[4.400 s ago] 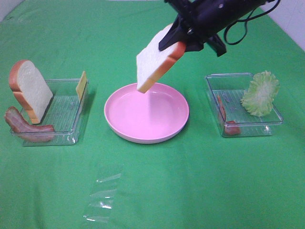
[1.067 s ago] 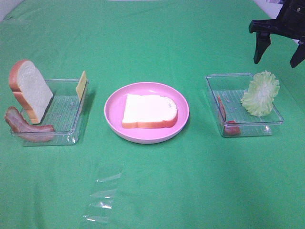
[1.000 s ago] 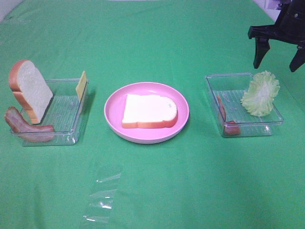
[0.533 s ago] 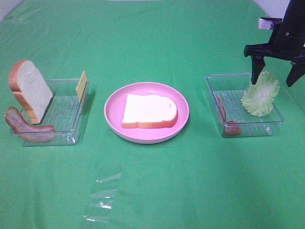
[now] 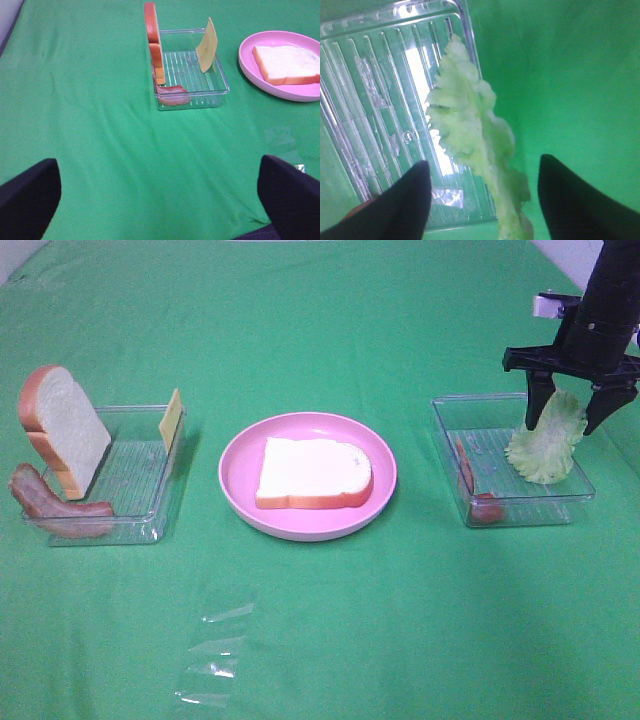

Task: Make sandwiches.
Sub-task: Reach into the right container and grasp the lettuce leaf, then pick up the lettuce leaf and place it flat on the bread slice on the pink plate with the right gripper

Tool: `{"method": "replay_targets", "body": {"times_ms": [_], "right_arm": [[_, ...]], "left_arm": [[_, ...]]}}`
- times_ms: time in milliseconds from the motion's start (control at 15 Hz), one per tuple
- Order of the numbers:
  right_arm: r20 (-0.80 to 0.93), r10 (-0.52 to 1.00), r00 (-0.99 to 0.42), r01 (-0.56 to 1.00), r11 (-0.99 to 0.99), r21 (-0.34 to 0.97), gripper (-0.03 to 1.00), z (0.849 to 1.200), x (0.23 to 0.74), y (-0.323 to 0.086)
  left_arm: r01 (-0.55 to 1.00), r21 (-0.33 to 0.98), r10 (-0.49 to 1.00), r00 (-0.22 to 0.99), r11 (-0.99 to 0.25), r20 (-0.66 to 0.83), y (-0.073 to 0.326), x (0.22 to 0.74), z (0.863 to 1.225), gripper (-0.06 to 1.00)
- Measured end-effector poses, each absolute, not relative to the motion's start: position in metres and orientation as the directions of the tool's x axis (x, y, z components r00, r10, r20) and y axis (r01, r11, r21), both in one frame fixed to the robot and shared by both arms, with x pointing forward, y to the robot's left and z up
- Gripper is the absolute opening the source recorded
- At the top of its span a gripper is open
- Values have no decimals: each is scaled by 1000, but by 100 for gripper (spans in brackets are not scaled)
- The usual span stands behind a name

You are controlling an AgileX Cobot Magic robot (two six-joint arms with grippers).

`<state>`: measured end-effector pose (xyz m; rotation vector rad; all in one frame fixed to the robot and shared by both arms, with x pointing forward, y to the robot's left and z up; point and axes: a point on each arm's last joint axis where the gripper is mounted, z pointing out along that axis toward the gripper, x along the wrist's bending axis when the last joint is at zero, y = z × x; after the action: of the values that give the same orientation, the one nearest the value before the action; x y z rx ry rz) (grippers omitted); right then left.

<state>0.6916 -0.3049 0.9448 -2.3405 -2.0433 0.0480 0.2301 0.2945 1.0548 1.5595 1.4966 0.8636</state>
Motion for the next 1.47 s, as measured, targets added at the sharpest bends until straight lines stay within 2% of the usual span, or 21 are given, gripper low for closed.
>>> {"method": "replay_targets", "body": {"times_ms": [200, 600, 667, 867, 1333, 1467], "right_arm": [[-5, 991, 133, 990, -134, -46, 46, 945, 692, -305], [-5, 991, 133, 990, -134, -46, 42, 945, 692, -305], [-5, 991, 133, 990, -134, -46, 37, 945, 692, -305], [-5, 991, 133, 990, -134, -46, 2, 945, 692, -305], [19, 990, 141, 989, -140, -47, 2, 946, 692, -303], [52, 988, 145, 989, -146, 20, 2, 975, 689, -301]], "left_arm": [[457, 890, 996, 71, 11, -48, 295, 230, 1055, 99], [457, 890, 996, 71, 11, -48, 295, 230, 1055, 99], [457, 890, 996, 71, 11, -48, 295, 230, 1055, 99], [457, 890, 996, 71, 11, -48, 295, 230, 1055, 99], [457, 890, 996, 71, 11, -48, 295, 230, 1055, 99], [457, 890, 996, 71, 11, -48, 295, 230, 1055, 99]]}}
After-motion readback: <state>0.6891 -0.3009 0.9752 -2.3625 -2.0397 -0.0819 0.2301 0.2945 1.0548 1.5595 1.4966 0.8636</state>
